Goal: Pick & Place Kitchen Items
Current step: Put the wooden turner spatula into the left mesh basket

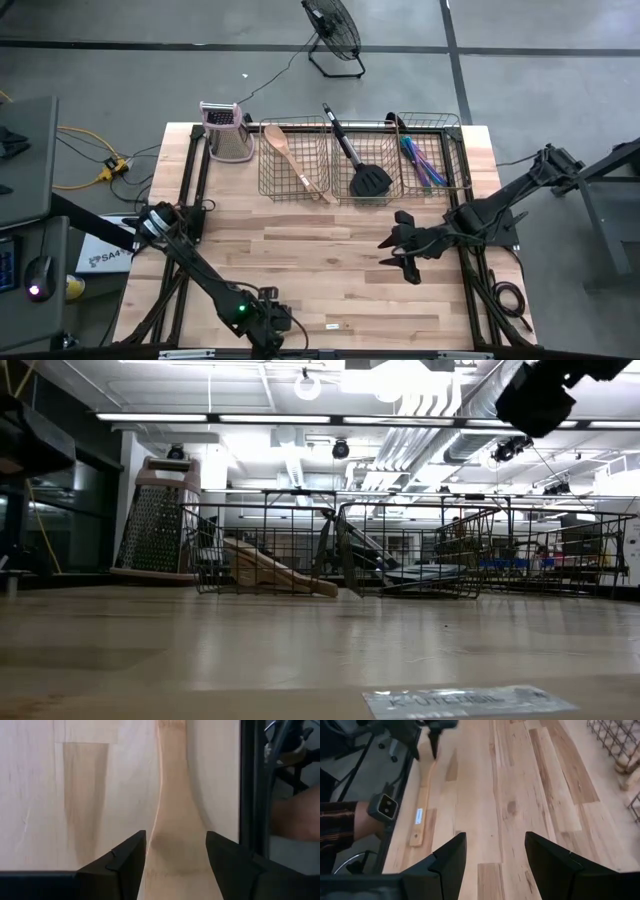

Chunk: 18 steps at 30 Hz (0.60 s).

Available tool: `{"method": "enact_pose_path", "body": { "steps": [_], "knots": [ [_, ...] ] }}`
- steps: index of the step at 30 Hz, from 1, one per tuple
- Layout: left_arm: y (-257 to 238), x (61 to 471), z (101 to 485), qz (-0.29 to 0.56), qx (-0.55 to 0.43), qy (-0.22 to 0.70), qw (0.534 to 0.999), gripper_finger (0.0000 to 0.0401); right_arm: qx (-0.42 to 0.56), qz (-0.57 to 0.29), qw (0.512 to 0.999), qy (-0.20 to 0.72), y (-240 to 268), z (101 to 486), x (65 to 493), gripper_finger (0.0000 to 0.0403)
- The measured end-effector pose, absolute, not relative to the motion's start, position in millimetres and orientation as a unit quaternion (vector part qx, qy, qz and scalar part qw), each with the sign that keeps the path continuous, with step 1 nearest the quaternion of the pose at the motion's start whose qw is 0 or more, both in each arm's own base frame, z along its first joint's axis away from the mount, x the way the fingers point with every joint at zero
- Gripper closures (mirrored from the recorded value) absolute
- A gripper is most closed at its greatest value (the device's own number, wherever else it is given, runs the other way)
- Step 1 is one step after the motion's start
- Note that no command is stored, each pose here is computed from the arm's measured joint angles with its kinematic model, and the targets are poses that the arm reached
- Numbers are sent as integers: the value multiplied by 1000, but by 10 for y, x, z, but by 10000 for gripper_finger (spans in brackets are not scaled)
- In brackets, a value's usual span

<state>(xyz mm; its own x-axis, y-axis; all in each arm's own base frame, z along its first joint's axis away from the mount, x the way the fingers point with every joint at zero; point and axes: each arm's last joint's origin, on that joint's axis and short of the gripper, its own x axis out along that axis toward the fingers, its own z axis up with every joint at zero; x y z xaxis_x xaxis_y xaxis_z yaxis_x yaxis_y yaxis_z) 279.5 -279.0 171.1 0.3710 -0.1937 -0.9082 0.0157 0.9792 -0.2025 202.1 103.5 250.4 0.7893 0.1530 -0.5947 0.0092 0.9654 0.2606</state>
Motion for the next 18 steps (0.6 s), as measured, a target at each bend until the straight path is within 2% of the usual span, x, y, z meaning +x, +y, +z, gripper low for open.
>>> {"method": "enact_pose_path", "body": {
  "steps": [5, 8, 12, 16, 18],
  "knots": [
    [-2788, 2798, 1732, -61, -78, 560, 822, 202, 130, 37, 935, 328, 1040, 2467, 2007, 208],
    [-2830, 2830, 1812, -79, -93, 559, 820, 224, 130, 40, 935, 328, 1057, 2468, 1998, 208],
    [-2874, 2849, 1896, -102, -108, 565, 812, 290, 127, 44, 935, 328, 1081, 2468, 1985, 208],
    [-2912, 2848, 1935, -135, -131, 580, 792, 378, 129, 43, 935, 328, 1081, 2468, 1985, 208],
    [-2914, 2847, 1913, -133, -136, 588, 786, 392, 130, 42, 935, 328, 1081, 2468, 1985, 208]
  ]
}}
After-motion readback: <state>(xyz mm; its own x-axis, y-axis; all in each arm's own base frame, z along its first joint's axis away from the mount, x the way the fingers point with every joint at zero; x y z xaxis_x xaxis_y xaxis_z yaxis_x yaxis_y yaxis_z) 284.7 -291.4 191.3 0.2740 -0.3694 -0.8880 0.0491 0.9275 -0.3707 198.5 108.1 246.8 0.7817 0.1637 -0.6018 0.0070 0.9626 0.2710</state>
